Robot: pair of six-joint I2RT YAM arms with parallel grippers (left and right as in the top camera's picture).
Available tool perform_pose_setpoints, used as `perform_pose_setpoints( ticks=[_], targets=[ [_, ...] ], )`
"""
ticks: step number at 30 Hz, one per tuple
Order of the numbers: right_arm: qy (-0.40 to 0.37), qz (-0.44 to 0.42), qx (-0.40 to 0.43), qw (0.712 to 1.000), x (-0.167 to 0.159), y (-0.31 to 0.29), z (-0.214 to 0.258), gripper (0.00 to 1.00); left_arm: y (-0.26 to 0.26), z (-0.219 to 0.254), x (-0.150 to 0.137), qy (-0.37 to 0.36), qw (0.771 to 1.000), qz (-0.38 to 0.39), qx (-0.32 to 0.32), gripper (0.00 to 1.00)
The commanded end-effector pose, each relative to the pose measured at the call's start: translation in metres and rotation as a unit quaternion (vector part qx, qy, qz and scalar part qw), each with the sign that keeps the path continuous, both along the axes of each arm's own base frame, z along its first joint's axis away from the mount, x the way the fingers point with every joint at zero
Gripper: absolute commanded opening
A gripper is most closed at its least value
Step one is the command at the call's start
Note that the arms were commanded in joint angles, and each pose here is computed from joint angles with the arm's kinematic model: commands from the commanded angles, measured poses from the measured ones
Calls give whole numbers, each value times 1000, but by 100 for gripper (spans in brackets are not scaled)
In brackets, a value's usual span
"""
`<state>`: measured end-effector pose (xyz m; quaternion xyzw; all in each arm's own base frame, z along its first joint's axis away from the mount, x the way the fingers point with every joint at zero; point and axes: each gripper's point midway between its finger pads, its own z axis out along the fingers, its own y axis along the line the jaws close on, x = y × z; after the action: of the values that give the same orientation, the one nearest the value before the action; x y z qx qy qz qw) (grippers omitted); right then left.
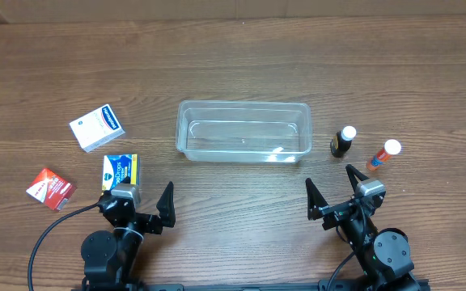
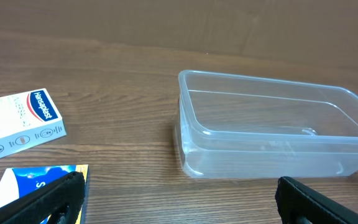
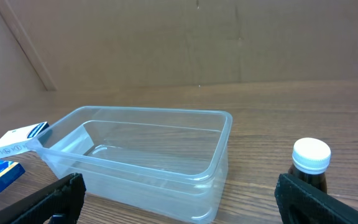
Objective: Pack container
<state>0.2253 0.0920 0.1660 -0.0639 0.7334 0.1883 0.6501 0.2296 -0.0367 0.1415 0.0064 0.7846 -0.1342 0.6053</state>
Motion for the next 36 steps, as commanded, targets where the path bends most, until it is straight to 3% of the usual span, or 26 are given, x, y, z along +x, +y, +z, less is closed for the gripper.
perform_pose_setpoints(
  ticks=[1,4,10,18,27,32,36],
  targets=[
    [-8,-3,6,1000,0,-1,4,100,2,2,0,3,999,15,-38,100],
    [-1,-26,57,998,1,-8,14,100,-1,16,0,-9,997,13,-70,100],
    [-19,-57,68,996,3,-19,59,100,-1,58,0,-22,997,13,-70,100],
    [59,-89,17,994,68,-2,120,100,-1,94,39,131,991,9,-29,100],
    [245,-162,-44,955,141,-40,129,100,0,113,56,267,964,-7,11,100],
    [404,-189,-73,892,137,-72,91,100,-1,115,56,273,962,-9,9,100],
    [399,-185,-80,895,138,-71,93,100,-1,114,55,276,961,-9,9,100]
  ],
)
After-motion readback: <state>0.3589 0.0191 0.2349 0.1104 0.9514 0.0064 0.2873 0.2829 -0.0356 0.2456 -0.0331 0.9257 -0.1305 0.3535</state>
